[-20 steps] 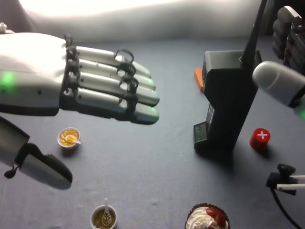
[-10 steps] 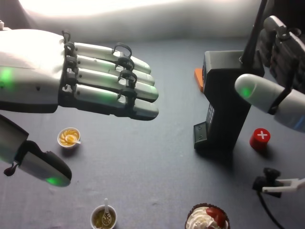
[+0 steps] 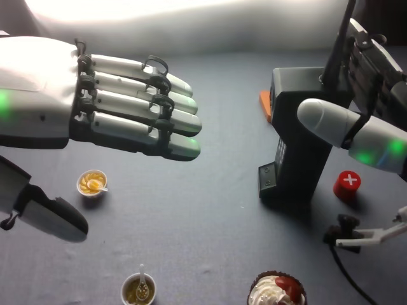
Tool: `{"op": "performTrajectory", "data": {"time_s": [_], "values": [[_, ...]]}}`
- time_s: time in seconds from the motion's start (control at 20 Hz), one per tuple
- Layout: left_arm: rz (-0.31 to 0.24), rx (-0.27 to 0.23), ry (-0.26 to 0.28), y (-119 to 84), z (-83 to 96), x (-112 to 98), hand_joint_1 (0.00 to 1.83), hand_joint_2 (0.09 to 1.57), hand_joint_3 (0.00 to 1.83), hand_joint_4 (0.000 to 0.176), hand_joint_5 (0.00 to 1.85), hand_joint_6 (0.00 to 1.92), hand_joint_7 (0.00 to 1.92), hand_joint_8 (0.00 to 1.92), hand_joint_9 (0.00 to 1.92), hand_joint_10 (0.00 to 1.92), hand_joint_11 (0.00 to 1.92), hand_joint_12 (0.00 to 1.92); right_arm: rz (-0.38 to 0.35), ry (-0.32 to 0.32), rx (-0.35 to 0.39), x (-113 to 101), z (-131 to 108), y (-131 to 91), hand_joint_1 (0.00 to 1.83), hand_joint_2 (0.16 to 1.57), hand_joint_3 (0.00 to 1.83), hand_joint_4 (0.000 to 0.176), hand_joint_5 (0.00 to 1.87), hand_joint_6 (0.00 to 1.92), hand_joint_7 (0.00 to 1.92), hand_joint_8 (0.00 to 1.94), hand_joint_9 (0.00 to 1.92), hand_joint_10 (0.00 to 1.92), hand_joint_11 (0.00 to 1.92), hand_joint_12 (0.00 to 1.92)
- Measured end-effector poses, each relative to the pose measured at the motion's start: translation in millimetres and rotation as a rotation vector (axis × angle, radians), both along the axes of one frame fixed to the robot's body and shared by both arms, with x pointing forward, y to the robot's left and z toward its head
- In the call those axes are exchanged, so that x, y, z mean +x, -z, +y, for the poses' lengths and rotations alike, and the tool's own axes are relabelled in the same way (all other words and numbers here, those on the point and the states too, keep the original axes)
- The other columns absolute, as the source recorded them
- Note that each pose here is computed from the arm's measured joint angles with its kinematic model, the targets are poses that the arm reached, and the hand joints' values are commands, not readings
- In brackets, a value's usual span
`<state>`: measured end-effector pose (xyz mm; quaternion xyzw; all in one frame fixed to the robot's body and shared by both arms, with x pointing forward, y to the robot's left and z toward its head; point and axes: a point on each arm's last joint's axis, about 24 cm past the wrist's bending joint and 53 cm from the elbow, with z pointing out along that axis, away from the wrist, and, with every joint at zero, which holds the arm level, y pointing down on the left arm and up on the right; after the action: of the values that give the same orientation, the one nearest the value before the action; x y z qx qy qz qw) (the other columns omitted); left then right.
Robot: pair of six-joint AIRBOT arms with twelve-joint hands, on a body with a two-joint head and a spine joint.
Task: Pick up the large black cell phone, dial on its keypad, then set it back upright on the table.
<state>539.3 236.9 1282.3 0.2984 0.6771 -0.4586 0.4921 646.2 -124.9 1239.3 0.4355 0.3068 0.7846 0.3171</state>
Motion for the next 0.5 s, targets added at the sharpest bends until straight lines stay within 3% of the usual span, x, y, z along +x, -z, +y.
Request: {"op": "performTrajectory", "data": {"time_s": [0.3,0.5], "values": [[0.0,0.017,-0.022,1.8,9.9,2.2,0.25,1.15,0.0,0.0,0.15,0.0,0.11,0.0,0.1,0.0,0.0,0.24,-0.019,-0.015,0.002,-0.2,6.8,-4.2,1.01,0.94,0.0,0.0,0.0,0.0,0.0,0.0,0.0,0.0,0.0,0.0],[-0.001,0.019,-0.031,1.3,13.4,1.7,0.26,1.15,0.0,0.0,0.12,0.0,0.1,0.0,0.08,0.0,0.0,0.25,-0.019,-0.022,0.005,-0.1,10.2,-5.4,0.91,0.98,0.02,0.0,0.0,0.0,0.0,0.0,0.0,0.0,0.0,0.0]]}}
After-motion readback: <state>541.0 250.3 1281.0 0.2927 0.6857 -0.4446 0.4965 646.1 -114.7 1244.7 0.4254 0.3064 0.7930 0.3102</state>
